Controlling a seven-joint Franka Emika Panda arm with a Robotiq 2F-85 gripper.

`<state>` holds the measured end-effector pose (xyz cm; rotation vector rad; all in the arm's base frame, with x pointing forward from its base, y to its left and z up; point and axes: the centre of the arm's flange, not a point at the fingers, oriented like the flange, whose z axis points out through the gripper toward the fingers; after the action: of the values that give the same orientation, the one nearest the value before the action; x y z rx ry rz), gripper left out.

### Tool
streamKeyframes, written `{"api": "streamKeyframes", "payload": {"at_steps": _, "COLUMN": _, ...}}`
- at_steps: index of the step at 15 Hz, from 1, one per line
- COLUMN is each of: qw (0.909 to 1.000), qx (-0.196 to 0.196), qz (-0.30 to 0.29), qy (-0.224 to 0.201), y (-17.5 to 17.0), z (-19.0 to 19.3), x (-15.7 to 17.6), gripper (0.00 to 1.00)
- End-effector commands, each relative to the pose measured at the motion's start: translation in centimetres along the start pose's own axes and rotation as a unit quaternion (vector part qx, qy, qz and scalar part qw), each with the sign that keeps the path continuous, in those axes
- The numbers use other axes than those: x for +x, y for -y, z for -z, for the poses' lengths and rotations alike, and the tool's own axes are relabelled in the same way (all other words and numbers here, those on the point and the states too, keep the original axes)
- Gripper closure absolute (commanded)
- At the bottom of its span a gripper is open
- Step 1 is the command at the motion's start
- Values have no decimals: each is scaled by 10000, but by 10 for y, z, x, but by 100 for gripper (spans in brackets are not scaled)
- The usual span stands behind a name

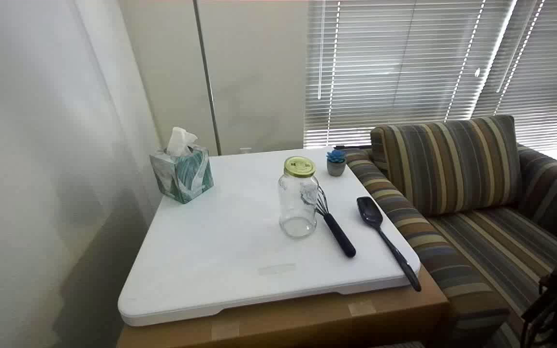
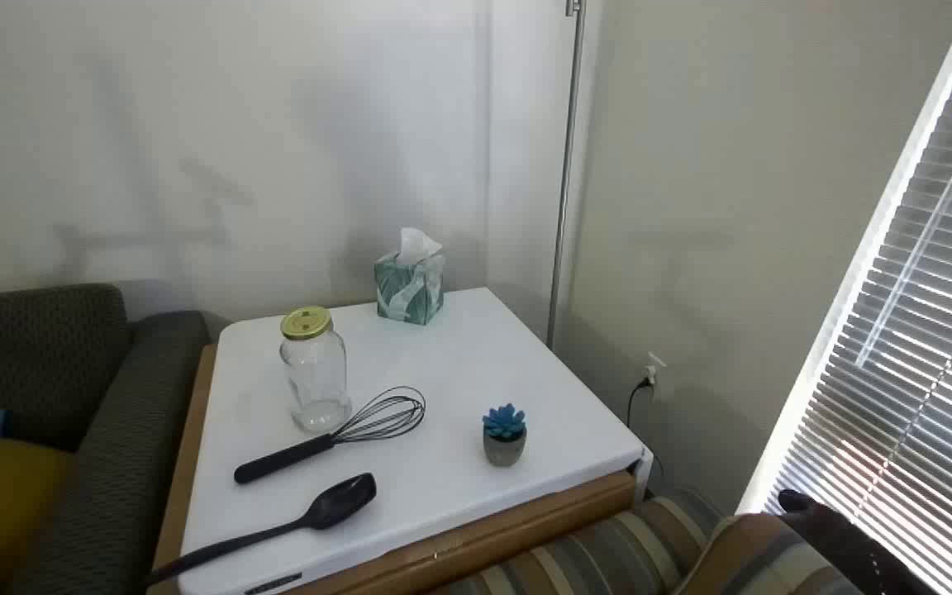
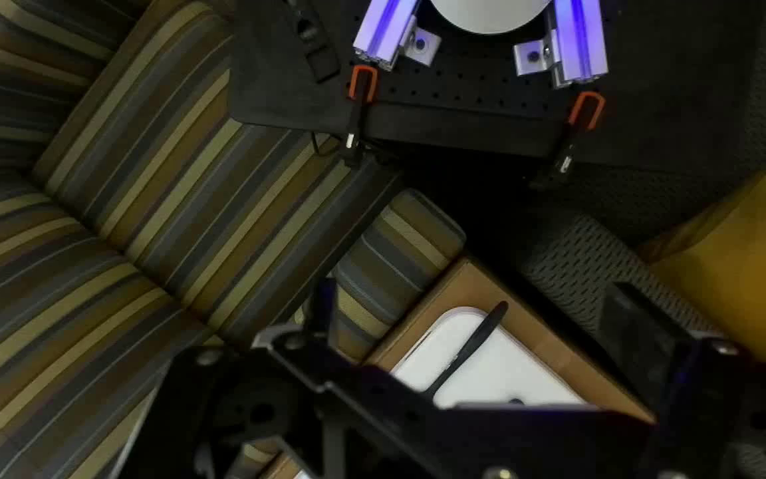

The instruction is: Move the glass bottle forward

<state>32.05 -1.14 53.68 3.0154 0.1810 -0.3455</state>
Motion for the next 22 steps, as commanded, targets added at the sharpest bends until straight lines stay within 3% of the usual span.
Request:
{"api": "streamKeyframes", "payload": {"at_steps": 1, "qw": 10000, "qx": 0, "qz": 0, "qy": 0, "y": 0, "z": 0, "x": 0, "gripper": 0}}
{"api": "streamKeyframes", "payload": {"at_steps": 9, "qw": 10000, "qx": 0, "qz": -1, "qy": -1, "y": 0, "z": 0, "x": 0, "gripper": 0}}
{"api": "streamKeyframes", "payload": {"at_steps": 10, "qw": 9999, "qx": -27, "qz": -102, "qy": -136, "y": 25, "z": -2, "x": 14, "gripper": 0}}
{"api": "streamKeyframes", "payload": {"at_steps": 12, "qw": 9988, "qx": -208, "qz": -19, "qy": -439, "y": 43, "z": 33, "x": 4, "gripper": 0}}
{"api": "streamKeyframes", "payload": {"at_steps": 16, "qw": 9883, "qx": -714, "qz": 790, "qy": -1088, "y": 88, "z": 57, "x": 17, "gripper": 0}}
{"api": "streamKeyframes", "payload": {"at_steps": 18, "qw": 9853, "qx": -741, "qz": 764, "qy": -1336, "y": 99, "z": 52, "x": 24, "gripper": 0}}
{"api": "streamKeyframes", "payload": {"at_steps": 20, "qw": 9835, "qx": -843, "qz": 338, "qy": -1567, "y": 98, "z": 48, "x": 29, "gripper": 0}}
{"api": "streamKeyframes", "payload": {"at_steps": 22, "qw": 9844, "qx": -776, "qz": 490, "qy": -1503, "y": 101, "z": 57, "x": 21, "gripper": 0}}
